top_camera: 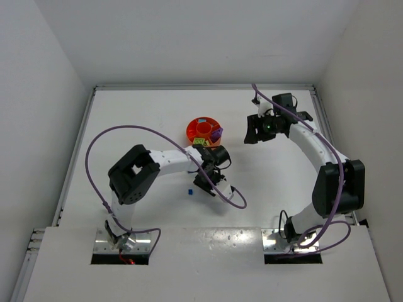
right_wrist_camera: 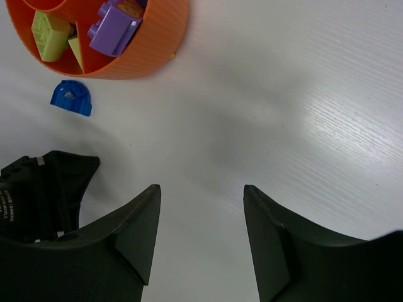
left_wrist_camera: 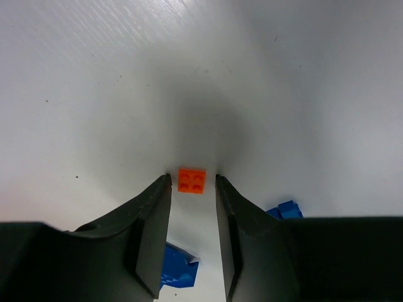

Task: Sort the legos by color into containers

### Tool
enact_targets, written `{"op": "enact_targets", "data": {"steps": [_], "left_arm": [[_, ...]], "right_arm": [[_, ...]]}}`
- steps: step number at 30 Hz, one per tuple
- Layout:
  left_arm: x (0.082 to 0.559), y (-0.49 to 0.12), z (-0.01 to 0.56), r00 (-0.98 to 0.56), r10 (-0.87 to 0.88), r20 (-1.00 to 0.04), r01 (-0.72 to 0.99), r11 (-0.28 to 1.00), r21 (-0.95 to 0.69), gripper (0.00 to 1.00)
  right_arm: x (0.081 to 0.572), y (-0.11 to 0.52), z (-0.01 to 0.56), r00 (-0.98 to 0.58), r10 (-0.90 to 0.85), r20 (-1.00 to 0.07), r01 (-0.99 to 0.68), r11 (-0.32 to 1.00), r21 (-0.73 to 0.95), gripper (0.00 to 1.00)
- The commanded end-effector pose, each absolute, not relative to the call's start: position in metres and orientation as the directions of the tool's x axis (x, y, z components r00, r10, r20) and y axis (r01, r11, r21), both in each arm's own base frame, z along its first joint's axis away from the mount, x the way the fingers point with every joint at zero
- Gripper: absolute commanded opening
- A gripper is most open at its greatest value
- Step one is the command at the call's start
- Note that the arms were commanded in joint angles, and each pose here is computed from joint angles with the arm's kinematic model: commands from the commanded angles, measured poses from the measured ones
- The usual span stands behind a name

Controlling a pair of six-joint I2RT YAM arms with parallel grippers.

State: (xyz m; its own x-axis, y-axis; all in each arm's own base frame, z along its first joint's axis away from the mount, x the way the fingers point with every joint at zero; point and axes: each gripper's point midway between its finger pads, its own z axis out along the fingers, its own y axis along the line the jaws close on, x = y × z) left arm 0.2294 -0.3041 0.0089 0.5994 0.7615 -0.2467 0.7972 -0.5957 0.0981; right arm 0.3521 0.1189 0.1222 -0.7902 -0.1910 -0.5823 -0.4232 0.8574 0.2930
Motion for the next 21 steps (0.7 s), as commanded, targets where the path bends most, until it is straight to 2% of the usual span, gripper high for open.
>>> {"op": "enact_targets", "data": {"steps": [1, 5, 9, 14, 17, 21], "left_arm": [[0.227, -0.311, 0.005, 0.632, 0.731, -0.255, 0.769, -0.632, 0.097, 0.39], [0.226, -0.311, 0.003, 0.632, 0.731, -0.255, 0.769, -0.632, 0.097, 0.35], [0.220, -0.302, -0.004, 0.628, 0.738, -0.249, 0.771, -0.634, 0.067, 0.35], [0.215, -0.295, -0.013, 0.623, 0.744, -0.242, 0.772, -0.635, 0.038, 0.26], [0.215, -0.296, -0.013, 0.603, 0.759, -0.245, 0.788, -0.614, 0.040, 0.17], [0.213, -0.293, -0.010, 0.587, 0.771, -0.247, 0.801, -0.597, 0.040, 0.15]], "right_arm": [[0.366, 0.119, 0.141, -0.748, -0.189, -0.636, -0.445, 0.854, 0.269, 0.56], [0.366, 0.119, 0.141, -0.748, -0.189, -0.636, -0.445, 0.854, 0.269, 0.56], [0.366, 0.119, 0.138, -0.754, -0.190, -0.629, -0.442, 0.855, 0.272, 0.56], [0.366, 0.119, 0.138, -0.754, -0.190, -0.629, -0.442, 0.855, 0.272, 0.56], [0.366, 0.119, 0.138, -0.754, -0.190, -0.629, -0.442, 0.855, 0.272, 0.56], [0.366, 0.119, 0.138, -0.754, -0.190, -0.629, -0.442, 0.855, 0.272, 0.56]]}}
